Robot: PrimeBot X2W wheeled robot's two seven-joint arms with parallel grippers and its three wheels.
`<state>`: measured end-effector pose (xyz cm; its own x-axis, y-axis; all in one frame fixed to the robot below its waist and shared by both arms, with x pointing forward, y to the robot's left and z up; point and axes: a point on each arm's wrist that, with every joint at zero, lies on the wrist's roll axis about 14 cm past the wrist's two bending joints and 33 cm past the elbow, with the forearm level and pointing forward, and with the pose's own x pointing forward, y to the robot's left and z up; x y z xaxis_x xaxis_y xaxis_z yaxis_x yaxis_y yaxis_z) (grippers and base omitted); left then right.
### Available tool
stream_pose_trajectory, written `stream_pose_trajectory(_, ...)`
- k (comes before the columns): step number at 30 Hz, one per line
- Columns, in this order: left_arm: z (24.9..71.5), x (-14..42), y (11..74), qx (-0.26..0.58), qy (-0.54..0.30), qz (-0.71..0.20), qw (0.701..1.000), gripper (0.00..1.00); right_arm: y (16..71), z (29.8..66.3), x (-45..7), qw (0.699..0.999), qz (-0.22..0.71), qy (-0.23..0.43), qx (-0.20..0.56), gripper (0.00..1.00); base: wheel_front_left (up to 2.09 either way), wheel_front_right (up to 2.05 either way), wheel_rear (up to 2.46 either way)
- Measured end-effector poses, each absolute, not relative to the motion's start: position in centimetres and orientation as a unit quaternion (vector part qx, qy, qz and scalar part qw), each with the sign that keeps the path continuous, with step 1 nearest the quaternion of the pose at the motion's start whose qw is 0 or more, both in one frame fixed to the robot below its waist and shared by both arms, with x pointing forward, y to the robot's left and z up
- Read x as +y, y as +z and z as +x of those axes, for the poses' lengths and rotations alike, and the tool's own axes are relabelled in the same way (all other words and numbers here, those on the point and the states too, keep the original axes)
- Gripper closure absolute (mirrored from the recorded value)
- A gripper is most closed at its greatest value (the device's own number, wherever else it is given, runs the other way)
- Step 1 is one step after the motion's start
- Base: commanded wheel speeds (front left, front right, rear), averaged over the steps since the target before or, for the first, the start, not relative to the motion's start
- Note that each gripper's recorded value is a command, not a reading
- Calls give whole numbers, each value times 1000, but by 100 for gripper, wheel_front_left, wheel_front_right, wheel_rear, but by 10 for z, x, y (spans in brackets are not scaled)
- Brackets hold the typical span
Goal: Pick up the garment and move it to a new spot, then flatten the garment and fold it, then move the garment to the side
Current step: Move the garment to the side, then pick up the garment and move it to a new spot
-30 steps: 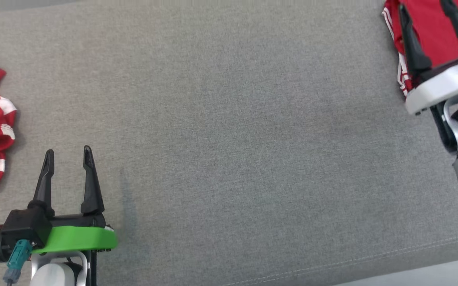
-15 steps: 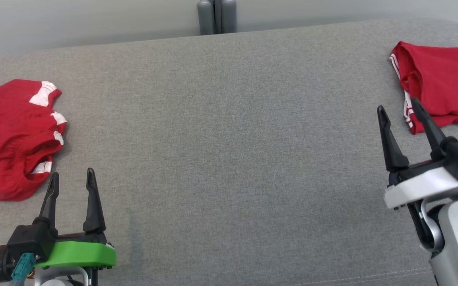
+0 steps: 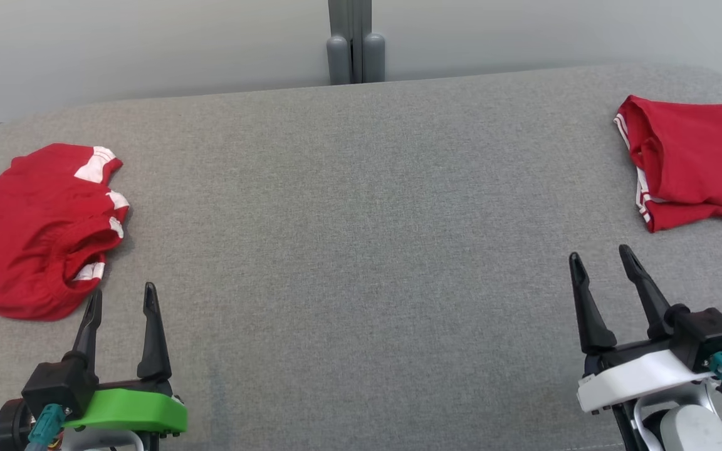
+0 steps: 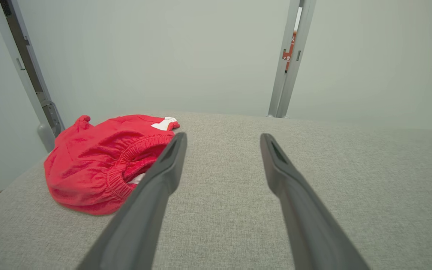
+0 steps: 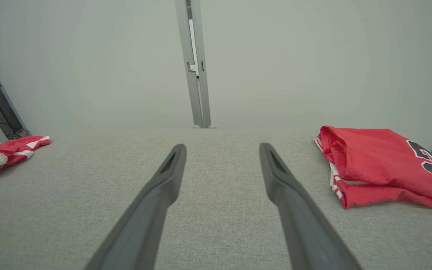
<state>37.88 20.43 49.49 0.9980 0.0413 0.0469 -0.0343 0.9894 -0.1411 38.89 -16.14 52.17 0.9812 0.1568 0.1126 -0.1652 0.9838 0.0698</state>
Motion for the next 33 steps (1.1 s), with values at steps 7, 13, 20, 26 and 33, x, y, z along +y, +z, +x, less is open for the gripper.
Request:
stream_pose_trajectory(7,369,208,495,-24,23,-69,997,0,518,378,-153,994,48,83,-50,0,0,0,0)
stream_pose_trajectory(13,364,212,498,-29,27,-68,997,0,522,377,-150,993,49,87,-56,0,0,0,0)
stream_pose_trajectory(20,360,213,503,-37,29,-68,997,0,524,373,-149,993,49,89,-57,0,0,0,0)
stream_pose_trajectory(26,357,213,504,-38,28,-68,997,0,524,371,-148,993,49,90,-56,0,0,0,0)
stream_pose_trajectory(33,357,212,505,-39,27,-68,997,0,524,370,-148,993,49,89,-55,0,0,0,0)
